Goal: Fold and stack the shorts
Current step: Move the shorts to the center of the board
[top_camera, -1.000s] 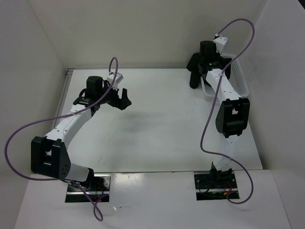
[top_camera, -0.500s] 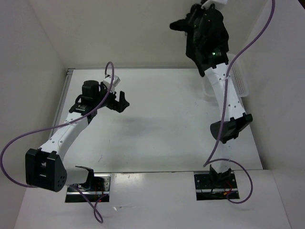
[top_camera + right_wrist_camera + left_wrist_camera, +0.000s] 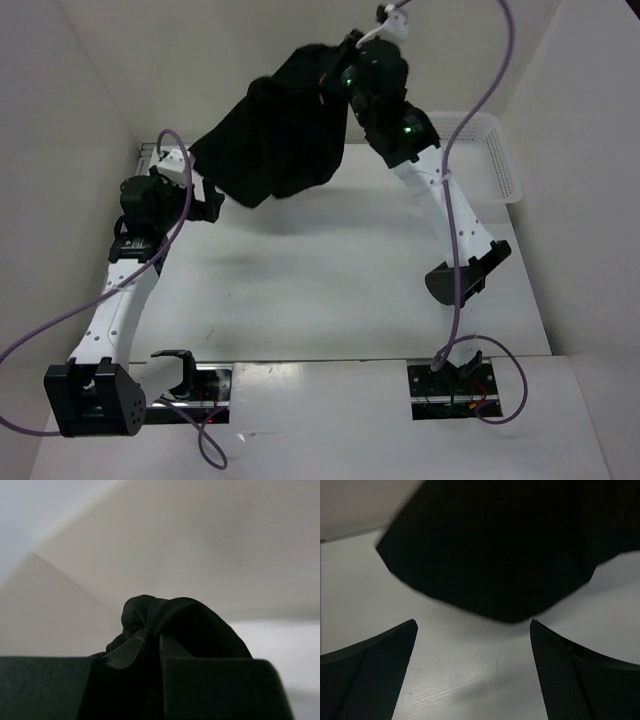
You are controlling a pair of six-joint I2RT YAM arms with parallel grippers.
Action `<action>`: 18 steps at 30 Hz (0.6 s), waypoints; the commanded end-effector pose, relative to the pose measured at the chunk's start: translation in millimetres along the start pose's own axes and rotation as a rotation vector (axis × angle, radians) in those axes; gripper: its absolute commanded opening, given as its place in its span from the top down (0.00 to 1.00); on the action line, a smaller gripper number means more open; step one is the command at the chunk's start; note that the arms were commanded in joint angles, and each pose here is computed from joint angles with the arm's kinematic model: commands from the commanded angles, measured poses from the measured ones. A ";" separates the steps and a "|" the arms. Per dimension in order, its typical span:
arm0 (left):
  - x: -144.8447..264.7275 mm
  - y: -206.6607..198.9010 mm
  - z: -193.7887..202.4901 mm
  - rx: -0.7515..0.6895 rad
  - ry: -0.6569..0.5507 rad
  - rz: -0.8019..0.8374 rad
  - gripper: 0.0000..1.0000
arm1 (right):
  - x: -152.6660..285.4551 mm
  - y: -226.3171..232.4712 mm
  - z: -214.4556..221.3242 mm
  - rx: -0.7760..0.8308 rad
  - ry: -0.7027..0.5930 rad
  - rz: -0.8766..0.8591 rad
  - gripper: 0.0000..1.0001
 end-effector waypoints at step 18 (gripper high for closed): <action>14.8 -73.6 97.4 0.140 0.389 0.300 0.04 | 53.9 -239.3 217.9 0.500 0.646 0.073 0.00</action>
Point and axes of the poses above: each gripper's point midway between its finger pads, its own x axis back along the fingers, its own y axis along the line the jaws close on, z = x × y, the point moved 2 cm from there along x, back along the fingers, and after that the axes turned 6 degrees about -x, right-handed, at the moved point
